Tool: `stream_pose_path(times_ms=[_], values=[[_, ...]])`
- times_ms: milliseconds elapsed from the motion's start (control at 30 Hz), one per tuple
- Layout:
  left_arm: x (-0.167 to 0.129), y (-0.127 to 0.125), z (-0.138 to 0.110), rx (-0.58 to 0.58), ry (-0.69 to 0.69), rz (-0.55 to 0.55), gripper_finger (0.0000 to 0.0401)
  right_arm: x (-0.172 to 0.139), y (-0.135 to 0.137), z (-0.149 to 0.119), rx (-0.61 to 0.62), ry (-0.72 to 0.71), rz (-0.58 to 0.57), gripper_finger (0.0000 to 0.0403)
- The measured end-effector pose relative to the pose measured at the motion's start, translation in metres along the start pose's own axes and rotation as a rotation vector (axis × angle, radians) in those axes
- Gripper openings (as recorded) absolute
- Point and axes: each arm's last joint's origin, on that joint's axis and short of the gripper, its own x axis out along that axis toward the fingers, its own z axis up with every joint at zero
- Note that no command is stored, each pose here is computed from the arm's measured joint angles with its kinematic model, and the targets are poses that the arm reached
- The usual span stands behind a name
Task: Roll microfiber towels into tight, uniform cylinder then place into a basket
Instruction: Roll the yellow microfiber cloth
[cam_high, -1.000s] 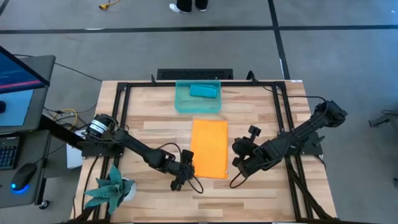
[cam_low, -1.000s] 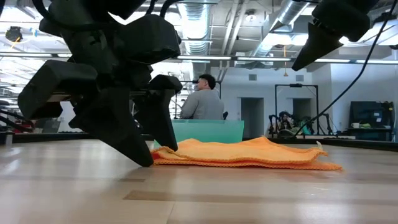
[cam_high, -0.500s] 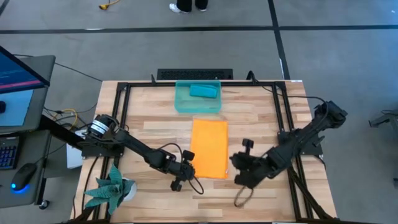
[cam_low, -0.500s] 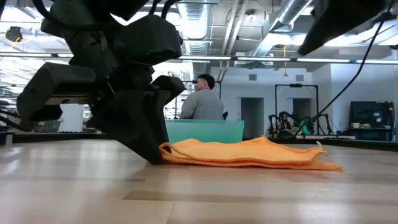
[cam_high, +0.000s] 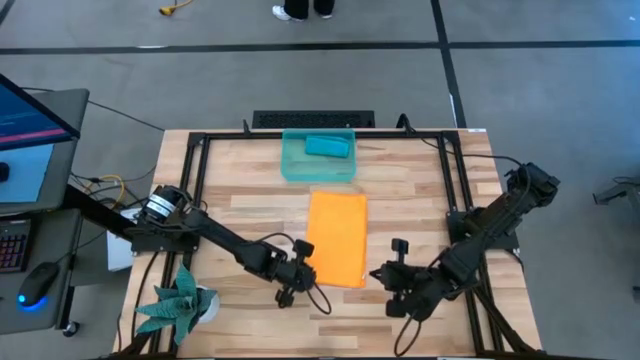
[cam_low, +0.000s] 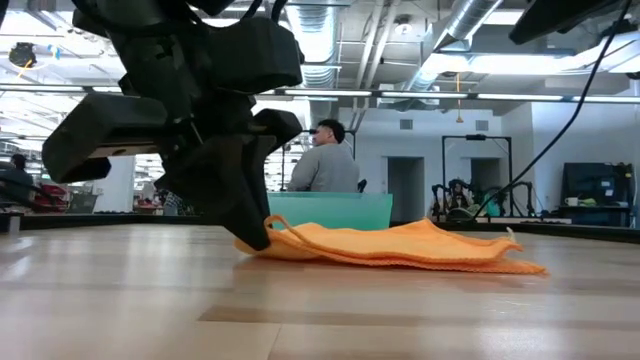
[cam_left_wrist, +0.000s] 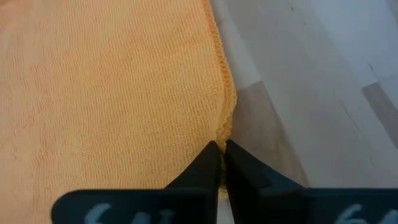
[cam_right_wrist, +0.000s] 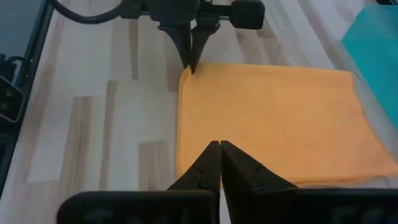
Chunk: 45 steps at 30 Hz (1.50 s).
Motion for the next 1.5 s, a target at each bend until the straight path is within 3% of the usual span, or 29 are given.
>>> stream_pose_path(times_ms=[300, 600, 700, 867, 1233, 1500], values=[[-0.001, 0.000, 0.000, -0.005, -0.001, -0.008, 0.0006, 0.006, -0.003, 0.002, 0.031, -0.016, -0.003, 0.0090], [-0.001, 0.000, 0.001, -0.020, -0.003, -0.011, 0.0006, 0.027, -0.008, -0.027, 0.070, -0.018, -0.007, 0.0158], [-0.001, 0.000, 0.000, -0.020, 0.002, -0.011, 0.0006, 0.031, -0.003, -0.035, 0.171, -0.054, 0.061, 0.0168], [-0.001, 0.003, 0.000, -0.041, 0.003, -0.006, 0.0006, 0.035, 0.002, -0.046, 0.215, -0.105, 0.171, 0.0174], [-0.001, 0.003, 0.000, -0.046, 0.003, -0.005, 0.0006, 0.049, -0.001, -0.044, 0.098, -0.119, 0.136, 0.0165], [-0.001, 0.003, -0.001, -0.045, 0.012, -0.005, 0.0006, 0.095, 0.022, -0.067, -0.185, -0.064, 0.130, 0.0169]])
